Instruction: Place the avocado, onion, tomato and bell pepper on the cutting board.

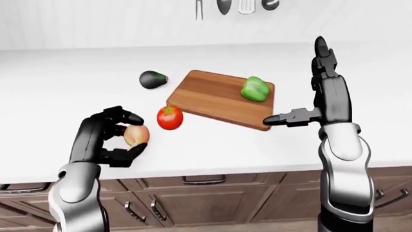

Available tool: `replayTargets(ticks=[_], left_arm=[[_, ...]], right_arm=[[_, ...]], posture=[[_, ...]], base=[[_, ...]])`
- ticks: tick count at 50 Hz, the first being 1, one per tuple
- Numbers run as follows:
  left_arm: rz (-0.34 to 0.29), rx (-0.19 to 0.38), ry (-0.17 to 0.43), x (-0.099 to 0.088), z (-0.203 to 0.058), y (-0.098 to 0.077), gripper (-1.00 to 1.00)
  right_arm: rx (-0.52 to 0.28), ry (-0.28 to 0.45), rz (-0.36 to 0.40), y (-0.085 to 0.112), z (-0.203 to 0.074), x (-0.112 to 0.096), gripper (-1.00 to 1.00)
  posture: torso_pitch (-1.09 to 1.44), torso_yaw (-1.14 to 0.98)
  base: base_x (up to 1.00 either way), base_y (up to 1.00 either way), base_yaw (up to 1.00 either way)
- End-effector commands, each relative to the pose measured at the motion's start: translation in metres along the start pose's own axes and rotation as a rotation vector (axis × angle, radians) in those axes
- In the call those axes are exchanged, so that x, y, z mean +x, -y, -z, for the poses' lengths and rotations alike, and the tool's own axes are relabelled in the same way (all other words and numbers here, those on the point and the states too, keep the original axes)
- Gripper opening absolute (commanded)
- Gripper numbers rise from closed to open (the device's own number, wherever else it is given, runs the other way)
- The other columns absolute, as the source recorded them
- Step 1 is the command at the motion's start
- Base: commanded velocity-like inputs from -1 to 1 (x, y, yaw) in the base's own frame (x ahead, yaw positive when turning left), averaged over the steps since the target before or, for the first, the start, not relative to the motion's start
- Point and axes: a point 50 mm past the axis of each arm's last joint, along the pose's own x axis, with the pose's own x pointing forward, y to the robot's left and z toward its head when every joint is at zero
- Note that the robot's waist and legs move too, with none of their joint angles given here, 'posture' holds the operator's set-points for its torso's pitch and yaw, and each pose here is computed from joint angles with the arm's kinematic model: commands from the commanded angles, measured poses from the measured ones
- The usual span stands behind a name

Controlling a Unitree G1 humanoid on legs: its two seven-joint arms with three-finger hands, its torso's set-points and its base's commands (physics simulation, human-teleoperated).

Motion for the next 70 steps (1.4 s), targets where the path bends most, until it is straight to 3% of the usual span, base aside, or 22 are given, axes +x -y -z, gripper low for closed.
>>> replayTargets(ticks=[1, 13, 25, 29, 36, 44, 57, 63, 70], left_arm=[[0.041, 0.003, -0.011, -0.001, -0.001, 0.002, -0.60], [0.017, 0.033, 0.024, -0.005, -0.022, -0.010, -0.65], [0.002, 0.063, 0.094, -0.001, -0.058, -0.024, -0.69], [-0.005, 0.080, 0.126, 0.006, -0.074, -0.029, -0.70], [0.022, 0.096, 0.208, 0.035, -0.112, -0.028, -0.68], [0.102, 0.081, 0.307, 0.074, -0.151, -0.006, -0.68], [0.237, 0.082, 0.394, 0.117, -0.193, 0.042, -0.67], [0.272, 0.072, 0.421, 0.129, -0.207, 0.057, -0.67], [0.334, 0.135, 0.436, 0.134, -0.212, 0.088, -0.67]], right_arm=[[-0.007, 0.081, 0.028, 0.006, -0.015, 0.001, 1.00], [-0.005, 0.087, 0.024, 0.005, -0.019, 0.003, 1.00], [-0.006, 0.087, 0.026, 0.005, -0.018, 0.002, 1.00], [-0.007, 0.085, 0.031, 0.006, -0.017, 0.001, 1.00], [-0.005, 0.082, 0.038, 0.009, -0.017, -0.002, 1.00], [-0.006, 0.081, 0.049, 0.013, -0.017, -0.003, 1.00], [-0.004, 0.085, 0.062, 0.018, -0.019, -0.003, 1.00], [-0.003, 0.081, 0.066, 0.019, -0.016, -0.006, 1.00], [-0.001, 0.076, 0.069, 0.019, -0.014, -0.007, 1.00]], posture=[[0.00, 0.00], [0.00, 0.00], [0.00, 0.00], [0.00, 0.00], [0.00, 0.00], [0.00, 0.00], [0.00, 0.00], [0.00, 0.00], [0.00, 0.00]], base=[[0.00, 0.00, 0.00], [0.00, 0.00, 0.00], [0.00, 0.00, 0.00], [0.00, 0.00, 0.00], [0.00, 0.00, 0.00], [0.00, 0.00, 0.00], [0.00, 0.00, 0.00], [0.00, 0.00, 0.00], [0.00, 0.00, 0.00]])
